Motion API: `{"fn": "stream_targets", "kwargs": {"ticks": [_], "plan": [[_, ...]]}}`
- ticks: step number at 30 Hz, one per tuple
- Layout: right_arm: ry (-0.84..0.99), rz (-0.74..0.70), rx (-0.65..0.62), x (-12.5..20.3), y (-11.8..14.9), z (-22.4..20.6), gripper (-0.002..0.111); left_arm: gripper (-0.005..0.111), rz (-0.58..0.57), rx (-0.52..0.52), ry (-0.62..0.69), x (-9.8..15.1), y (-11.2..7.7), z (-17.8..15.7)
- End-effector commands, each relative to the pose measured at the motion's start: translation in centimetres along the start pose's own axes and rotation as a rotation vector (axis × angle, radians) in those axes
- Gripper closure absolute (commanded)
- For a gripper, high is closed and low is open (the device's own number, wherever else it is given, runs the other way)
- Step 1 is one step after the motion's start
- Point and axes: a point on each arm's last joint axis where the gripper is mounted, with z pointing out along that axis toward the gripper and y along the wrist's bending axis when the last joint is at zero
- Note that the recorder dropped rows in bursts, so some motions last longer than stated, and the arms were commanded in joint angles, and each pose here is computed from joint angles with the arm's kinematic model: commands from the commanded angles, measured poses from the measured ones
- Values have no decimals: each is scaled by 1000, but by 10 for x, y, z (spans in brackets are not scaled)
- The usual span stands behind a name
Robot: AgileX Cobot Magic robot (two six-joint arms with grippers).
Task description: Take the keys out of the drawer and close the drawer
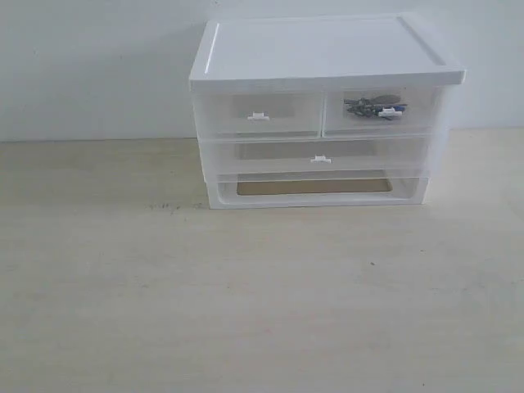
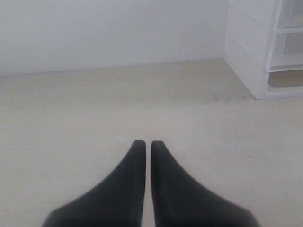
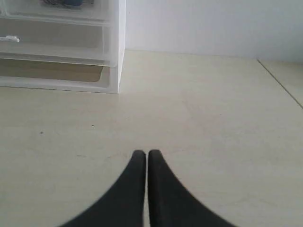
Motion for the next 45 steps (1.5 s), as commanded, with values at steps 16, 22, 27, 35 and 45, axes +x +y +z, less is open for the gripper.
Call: {"fn": "stream_targets", "kwargs": {"ticks": [16, 22, 27, 35, 45], "plan": [[-740, 23, -50, -61, 3, -24, 108, 102, -531, 70, -738, -59, 11, -23], [-1108, 191, -162, -82, 3, -52, 108, 102, -441, 196, -903, -83, 3, -38], [-1079, 279, -194, -103, 0, -57, 108, 102, -261, 356, -864, -120, -14, -34], [-782, 196, -239, -143, 8, -8, 108, 102, -83, 695, -703, -155, -42, 23], [-507, 109, -306, -125, 23, 89, 108, 102, 35, 807, -405, -118, -57, 140]]}}
